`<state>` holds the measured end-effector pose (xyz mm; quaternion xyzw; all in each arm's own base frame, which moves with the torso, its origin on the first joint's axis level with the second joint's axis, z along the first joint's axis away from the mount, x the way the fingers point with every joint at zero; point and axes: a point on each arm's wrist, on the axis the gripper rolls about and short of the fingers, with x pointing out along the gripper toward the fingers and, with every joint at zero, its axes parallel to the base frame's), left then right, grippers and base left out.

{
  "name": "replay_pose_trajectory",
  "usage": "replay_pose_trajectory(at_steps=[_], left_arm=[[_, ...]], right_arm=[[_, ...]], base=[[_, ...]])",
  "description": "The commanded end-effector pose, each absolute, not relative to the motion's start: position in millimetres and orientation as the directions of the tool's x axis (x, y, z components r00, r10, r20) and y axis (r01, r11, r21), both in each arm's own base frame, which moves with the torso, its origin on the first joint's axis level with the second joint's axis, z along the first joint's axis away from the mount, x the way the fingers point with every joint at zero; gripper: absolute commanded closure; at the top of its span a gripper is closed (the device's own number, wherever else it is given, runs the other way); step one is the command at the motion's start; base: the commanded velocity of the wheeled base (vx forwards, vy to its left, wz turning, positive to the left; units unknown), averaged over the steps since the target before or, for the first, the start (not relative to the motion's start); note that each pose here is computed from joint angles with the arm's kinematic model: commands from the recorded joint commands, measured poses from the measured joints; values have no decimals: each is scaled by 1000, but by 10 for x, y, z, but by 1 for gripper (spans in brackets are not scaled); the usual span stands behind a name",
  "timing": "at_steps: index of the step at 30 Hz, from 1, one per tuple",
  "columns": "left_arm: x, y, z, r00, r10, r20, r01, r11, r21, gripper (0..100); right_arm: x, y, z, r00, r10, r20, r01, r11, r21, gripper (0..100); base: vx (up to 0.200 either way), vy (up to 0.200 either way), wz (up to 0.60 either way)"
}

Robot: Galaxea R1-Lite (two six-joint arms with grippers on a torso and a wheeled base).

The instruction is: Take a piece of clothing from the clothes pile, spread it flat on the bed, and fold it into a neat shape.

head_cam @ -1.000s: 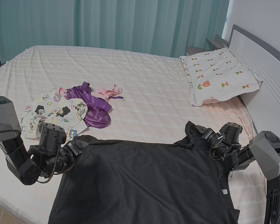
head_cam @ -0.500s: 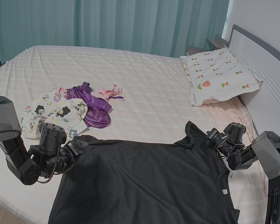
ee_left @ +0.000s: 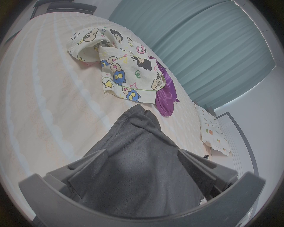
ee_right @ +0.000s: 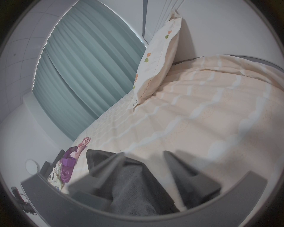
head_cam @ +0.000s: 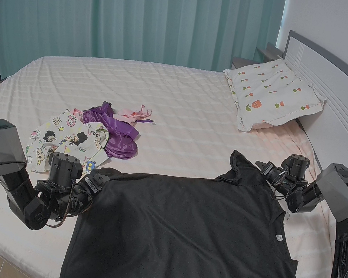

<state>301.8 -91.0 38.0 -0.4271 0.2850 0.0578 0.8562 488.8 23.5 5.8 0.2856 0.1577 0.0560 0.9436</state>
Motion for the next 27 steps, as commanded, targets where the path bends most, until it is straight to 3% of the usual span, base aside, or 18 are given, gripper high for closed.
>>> replay_pose_trajectory(at_steps=[1,11,12,27], left_arm=[[3018,-910,377,830,-144,-538,-344,628,-698,0],[3021,-916,365,829,-144,-541,-345,629,-697,0],[3023,-917,351,826,-144,-545,-348,630,-694,0],[3039,-906,339,826,-140,-546,-352,629,-693,0]], right_arm=[[4890,277,5,938,210,-276,-29,842,539,0],[4877,359,-34,912,289,-292,-91,835,543,0],[4878,345,-35,912,288,-294,-88,835,543,100],[4817,-20,54,938,226,-263,-44,831,554,100]], base=[[0,0,0],[0,0,0],[0,0,0],[0,0,0]])
